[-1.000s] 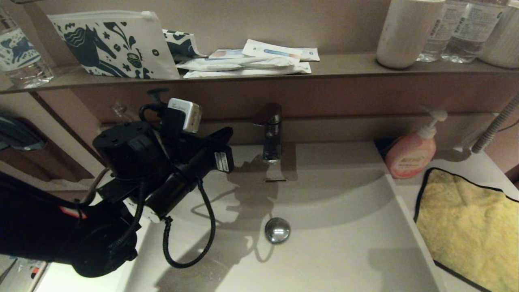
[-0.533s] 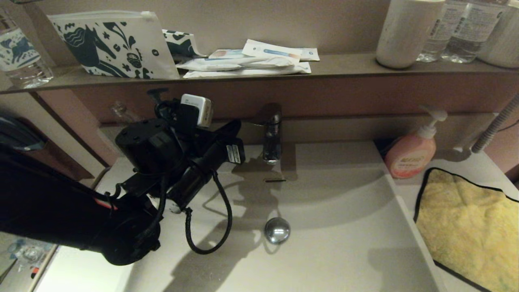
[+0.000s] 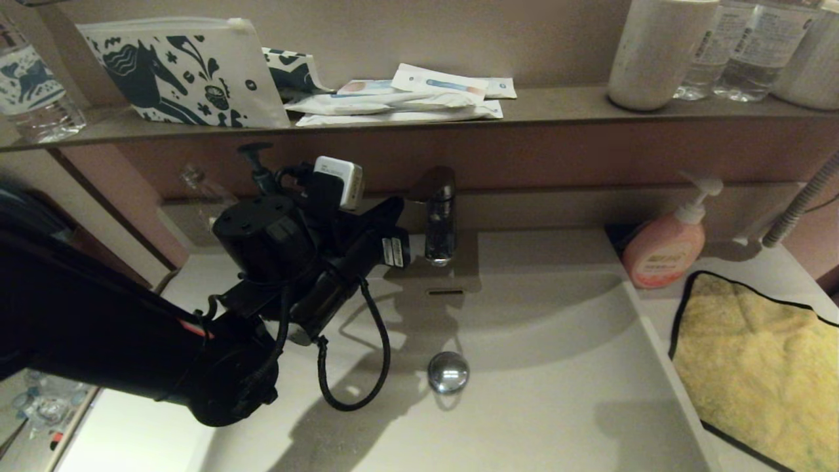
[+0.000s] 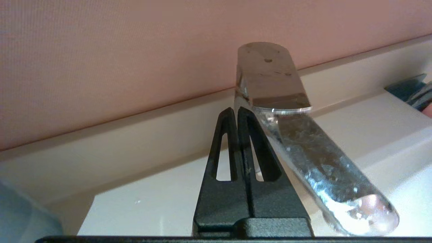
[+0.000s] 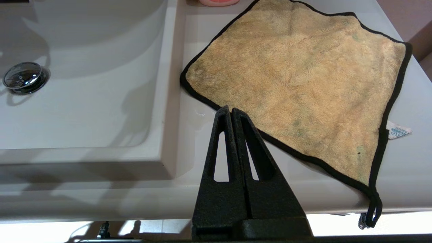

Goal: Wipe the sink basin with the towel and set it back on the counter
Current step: Turn on the faucet

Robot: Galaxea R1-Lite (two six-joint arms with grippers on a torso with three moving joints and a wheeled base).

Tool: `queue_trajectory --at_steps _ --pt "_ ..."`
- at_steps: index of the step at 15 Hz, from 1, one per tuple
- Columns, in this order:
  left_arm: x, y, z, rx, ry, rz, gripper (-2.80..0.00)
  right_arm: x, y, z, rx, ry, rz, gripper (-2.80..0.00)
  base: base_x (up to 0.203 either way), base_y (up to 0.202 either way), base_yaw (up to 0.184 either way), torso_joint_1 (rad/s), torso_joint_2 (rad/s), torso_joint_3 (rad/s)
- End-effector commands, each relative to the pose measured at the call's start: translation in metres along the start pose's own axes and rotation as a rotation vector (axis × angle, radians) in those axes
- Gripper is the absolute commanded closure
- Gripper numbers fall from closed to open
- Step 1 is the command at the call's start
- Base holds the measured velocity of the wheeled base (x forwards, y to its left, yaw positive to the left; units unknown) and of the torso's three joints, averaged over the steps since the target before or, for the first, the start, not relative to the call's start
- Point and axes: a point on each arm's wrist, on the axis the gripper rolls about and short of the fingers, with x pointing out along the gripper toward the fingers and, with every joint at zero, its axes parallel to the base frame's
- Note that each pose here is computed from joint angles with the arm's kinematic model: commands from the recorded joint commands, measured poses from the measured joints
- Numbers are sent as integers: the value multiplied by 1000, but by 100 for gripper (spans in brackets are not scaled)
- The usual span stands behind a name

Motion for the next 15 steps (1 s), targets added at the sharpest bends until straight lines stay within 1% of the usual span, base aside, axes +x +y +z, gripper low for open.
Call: queue_trajectory --at_steps 1,6,9,11,13,15 --pt "2 -2 2 -3 -14 -2 0 0 0 0 0 0 0 0 0 0 0 0 0 0" --pt "7 -10 14 -17 -52 5 0 0 0 0 0 0 0 0 0 0 0 0 0 0" --pt "5 -12 8 -14 -30 5 0 0 0 0 0 0 0 0 0 0 0 0 0 0" --pt "8 -6 0 -8 -14 36 0 0 0 0 0 0 0 0 0 0 0 0 0 0" --pt "9 -1 -1 -4 -10 56 0 0 0 0 0 0 0 0 0 0 0 0 0 0" --pt "11 10 -1 0 -14 86 0 0 0 0 0 0 0 0 0 0 0 0 0 0"
